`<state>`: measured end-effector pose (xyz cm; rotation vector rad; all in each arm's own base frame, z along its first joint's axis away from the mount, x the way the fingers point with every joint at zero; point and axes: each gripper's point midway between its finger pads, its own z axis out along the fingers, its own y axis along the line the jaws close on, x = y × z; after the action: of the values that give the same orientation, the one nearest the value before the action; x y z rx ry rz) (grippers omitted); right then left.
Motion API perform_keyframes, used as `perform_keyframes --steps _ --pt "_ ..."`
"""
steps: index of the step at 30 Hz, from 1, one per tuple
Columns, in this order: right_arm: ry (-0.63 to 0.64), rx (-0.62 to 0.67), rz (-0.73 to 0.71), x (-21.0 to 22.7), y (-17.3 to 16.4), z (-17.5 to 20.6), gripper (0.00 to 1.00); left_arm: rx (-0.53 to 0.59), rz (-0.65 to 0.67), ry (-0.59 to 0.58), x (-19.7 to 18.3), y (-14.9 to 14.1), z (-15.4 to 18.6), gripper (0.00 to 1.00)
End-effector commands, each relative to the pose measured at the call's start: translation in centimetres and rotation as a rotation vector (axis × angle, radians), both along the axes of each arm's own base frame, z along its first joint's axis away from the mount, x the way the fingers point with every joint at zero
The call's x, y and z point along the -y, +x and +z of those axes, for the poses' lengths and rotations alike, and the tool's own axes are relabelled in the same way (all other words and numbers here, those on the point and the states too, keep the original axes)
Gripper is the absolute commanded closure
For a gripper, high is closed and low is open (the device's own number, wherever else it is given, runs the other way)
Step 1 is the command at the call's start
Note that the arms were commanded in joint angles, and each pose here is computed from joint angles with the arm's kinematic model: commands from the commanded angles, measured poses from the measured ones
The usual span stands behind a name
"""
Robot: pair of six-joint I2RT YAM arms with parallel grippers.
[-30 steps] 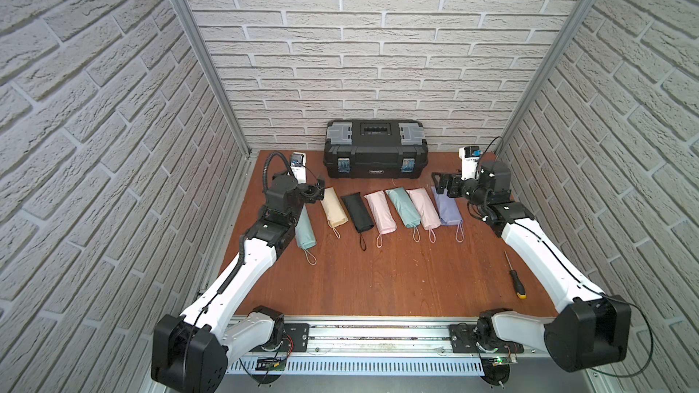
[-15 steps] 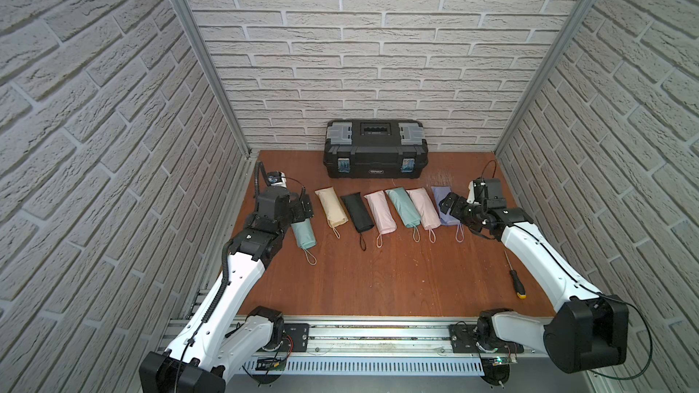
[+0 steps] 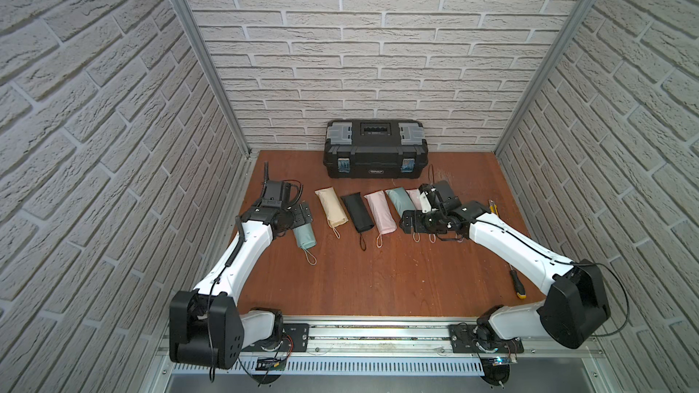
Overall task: Take umbrellas out of sleeves
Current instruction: Move the umbrella to the center of the board.
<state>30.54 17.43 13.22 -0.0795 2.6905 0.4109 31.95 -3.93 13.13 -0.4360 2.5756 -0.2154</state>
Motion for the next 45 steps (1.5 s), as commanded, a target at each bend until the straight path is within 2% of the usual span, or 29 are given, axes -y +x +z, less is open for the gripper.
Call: perform_keyframes --steps 1,5,11,20,26,31,39,45 --pt "-0.005 0.025 0.080 -2.6 0.2 0.4 0.01 -0.001 -0.008 -0.042 0.3 1.2 0.6 0.02" --pt "-0.014 -0.011 0.110 -4.3 -0.2 -0.7 0.03 -0.080 -0.028 -0.008 0.1 2.4 -1.0 0.05" --pt "-0.010 -0.023 0.124 -5.4 -0.9 -1.6 0.03 -0.151 -0.053 -0.026 1.2 3.5 -3.3 0.07" --pt "-0.024 -0.032 0.119 -5.2 -1.0 -2.5 0.02 -0.242 -0.034 0.036 1.3 3.0 -6.3 0.12" --pt "-0.041 -0.037 0.121 -5.1 -0.9 -3.0 0.02 -0.317 -0.031 0.071 1.4 2.5 -8.6 0.19" --pt "-0.059 -0.045 0.128 -5.0 -0.8 -3.5 0.02 -0.315 -0.028 0.074 1.8 2.2 -9.0 0.26" --pt "-0.057 -0.049 0.127 -5.1 -0.7 -3.8 0.02 -0.314 -0.055 0.029 4.3 0.9 -8.8 0.49" --pt "-0.058 -0.050 0.128 -4.9 -1.2 -3.9 0.02 -0.327 -0.066 0.010 6.3 -1.1 -8.8 0.46"
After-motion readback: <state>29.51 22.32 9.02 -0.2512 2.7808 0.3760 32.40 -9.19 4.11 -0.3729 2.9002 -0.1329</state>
